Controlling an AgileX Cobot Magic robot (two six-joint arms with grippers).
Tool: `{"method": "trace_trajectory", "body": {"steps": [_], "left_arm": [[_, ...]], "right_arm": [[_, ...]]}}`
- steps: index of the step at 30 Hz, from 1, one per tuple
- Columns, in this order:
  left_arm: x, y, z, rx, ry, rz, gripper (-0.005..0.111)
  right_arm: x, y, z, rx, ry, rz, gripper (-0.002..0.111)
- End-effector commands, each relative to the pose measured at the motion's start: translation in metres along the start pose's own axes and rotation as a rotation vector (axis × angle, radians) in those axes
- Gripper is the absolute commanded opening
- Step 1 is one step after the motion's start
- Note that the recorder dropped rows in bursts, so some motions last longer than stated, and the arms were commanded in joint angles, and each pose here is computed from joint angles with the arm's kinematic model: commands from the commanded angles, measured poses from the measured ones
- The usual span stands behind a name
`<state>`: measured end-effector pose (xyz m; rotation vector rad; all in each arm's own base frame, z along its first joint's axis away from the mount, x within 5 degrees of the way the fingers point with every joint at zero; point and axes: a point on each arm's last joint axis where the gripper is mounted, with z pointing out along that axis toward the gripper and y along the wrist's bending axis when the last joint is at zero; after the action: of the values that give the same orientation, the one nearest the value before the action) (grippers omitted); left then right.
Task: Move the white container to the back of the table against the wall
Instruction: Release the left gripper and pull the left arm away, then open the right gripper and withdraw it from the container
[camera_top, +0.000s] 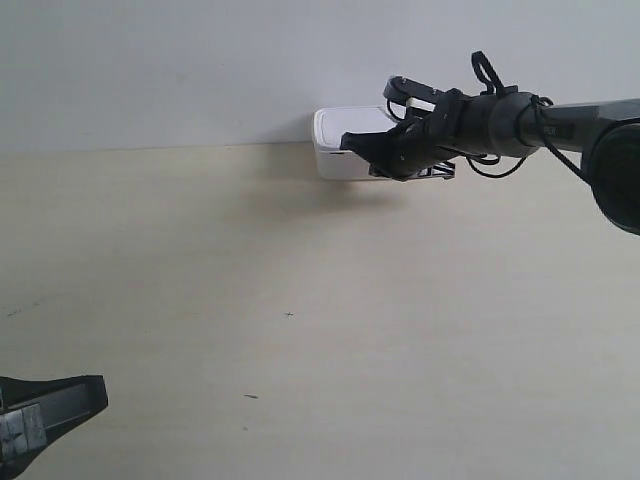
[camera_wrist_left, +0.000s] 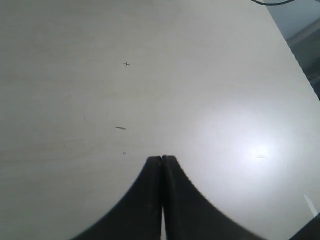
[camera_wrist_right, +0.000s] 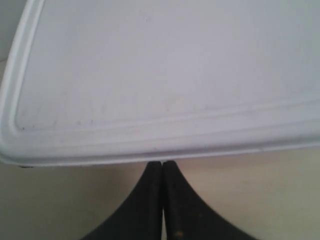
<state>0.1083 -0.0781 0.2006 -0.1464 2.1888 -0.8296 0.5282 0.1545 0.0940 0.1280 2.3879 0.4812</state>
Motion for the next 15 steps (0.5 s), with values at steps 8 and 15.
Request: {"method": "trace_trajectory", "body": {"steps": [8,15], "left_arm": [[0.002,0.000,-0.001,0.008,0.009,0.016,0.000],[0.003,0.001,-0.001,0.004,0.008,0.016,0.000]], "right_arm": [[-0.010,0.002,-0.011,-0.004,0.007,-0.020,0.000],[-0.020,0.016,-0.051,-0.019,0.043,-0.070,0.000]]}}
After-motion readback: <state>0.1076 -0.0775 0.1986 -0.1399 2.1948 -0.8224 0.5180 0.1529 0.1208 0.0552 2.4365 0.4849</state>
